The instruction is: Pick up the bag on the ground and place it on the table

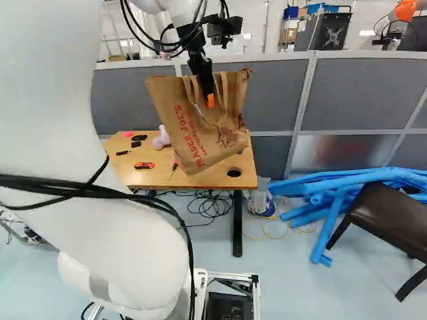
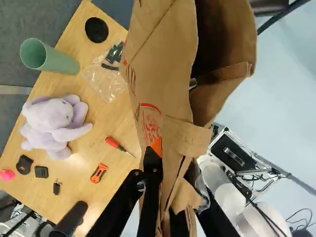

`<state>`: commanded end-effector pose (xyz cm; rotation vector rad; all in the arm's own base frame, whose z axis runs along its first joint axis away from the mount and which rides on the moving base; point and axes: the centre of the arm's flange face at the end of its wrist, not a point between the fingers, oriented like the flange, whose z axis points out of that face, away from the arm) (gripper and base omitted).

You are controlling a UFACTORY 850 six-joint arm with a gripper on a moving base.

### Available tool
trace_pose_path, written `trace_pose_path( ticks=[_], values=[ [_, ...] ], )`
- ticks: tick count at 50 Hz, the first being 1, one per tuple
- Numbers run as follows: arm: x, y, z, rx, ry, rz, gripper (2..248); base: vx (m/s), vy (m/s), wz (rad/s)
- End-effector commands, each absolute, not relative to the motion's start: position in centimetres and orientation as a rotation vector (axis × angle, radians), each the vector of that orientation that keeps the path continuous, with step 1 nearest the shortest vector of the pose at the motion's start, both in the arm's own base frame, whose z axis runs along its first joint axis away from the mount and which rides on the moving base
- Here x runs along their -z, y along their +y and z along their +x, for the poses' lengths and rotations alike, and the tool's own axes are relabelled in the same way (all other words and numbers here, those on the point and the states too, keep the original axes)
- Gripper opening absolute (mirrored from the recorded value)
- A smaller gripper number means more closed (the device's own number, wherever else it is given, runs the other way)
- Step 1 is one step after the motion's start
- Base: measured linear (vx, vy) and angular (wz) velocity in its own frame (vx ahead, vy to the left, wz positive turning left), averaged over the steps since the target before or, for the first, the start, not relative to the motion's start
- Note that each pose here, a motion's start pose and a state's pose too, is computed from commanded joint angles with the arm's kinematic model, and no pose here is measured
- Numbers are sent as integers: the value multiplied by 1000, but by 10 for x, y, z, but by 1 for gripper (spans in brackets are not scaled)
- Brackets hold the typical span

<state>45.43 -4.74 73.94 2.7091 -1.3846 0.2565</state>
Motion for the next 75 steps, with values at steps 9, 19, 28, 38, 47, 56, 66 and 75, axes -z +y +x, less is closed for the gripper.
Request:
trace_pose_path(
  ticks=[9,19,28,38,47,56,66,75],
  values=[
    [-739,-47,453,-242,-1520,2646,21,0,0,0],
    [-739,-46,453,-233,-1669,2574,21,0,0,0],
    [-739,-45,453,-227,-1803,2505,21,0,0,0],
    [-739,-43,453,-218,-1950,2420,21,0,0,0],
    [-739,-42,453,-207,-2079,2336,21,0,0,0],
    [-737,-41,454,-193,-2202,2244,21,0,0,0],
    [-725,-40,463,-175,-2292,2169,21,0,0,0],
    [-711,-40,472,-170,-2312,2165,21,0,0,0]
  ],
)
